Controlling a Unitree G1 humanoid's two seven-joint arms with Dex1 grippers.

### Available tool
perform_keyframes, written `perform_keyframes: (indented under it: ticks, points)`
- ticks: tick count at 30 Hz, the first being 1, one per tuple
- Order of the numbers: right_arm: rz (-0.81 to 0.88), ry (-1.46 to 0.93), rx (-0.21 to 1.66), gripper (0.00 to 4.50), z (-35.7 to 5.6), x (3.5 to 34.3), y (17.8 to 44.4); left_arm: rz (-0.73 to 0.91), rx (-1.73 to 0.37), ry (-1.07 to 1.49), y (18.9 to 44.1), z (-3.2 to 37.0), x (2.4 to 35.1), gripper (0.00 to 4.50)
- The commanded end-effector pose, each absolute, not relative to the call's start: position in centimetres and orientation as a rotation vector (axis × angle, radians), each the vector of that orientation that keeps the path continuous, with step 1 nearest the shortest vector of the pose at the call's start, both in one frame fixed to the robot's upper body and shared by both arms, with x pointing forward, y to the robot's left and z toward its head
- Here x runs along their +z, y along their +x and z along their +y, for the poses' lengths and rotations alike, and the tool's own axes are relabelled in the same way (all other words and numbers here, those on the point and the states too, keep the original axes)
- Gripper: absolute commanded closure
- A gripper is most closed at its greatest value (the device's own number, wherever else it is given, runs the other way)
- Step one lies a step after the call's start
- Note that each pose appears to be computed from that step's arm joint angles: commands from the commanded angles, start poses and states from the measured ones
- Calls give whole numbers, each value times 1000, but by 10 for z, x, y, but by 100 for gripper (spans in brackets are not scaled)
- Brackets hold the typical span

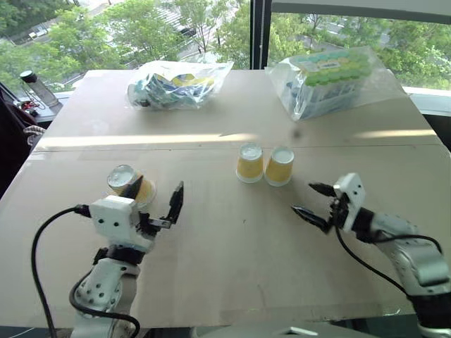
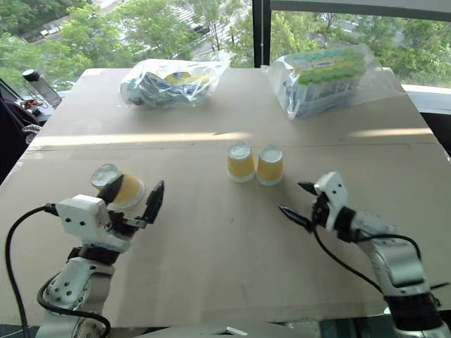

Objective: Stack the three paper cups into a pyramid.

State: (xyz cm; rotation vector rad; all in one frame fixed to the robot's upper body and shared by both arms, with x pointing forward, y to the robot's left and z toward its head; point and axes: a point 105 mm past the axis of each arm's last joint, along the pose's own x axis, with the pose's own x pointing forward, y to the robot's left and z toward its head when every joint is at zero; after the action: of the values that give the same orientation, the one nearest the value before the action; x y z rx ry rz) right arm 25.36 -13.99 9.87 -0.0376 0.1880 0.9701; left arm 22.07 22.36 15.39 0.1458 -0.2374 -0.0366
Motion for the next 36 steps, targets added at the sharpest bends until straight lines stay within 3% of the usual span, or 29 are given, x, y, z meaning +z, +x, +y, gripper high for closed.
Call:
perform_keyframes:
  ticks: [1,8,25,29,31,32,36]
  points:
    - [-23,-13,1177,3,-125,147,227,-275,105,193,220,247,162,0]
    - [-265,27,1206,3,-114,181,219,-208,211,132,238,271,146,0]
    - [-291,22,1183,3,-105,192,225,-171,241,133,272,288,126,0]
    - [-288,19,1179,0,-105,192,224,-179,229,130,274,289,124,97]
    - [-288,19,1176,0,-105,192,224,-177,226,132,274,290,123,207]
    - [-289,20,1174,0,-105,192,224,-177,225,133,274,290,122,230]
    - [-289,22,1165,0,-106,192,223,-210,194,164,277,288,130,230]
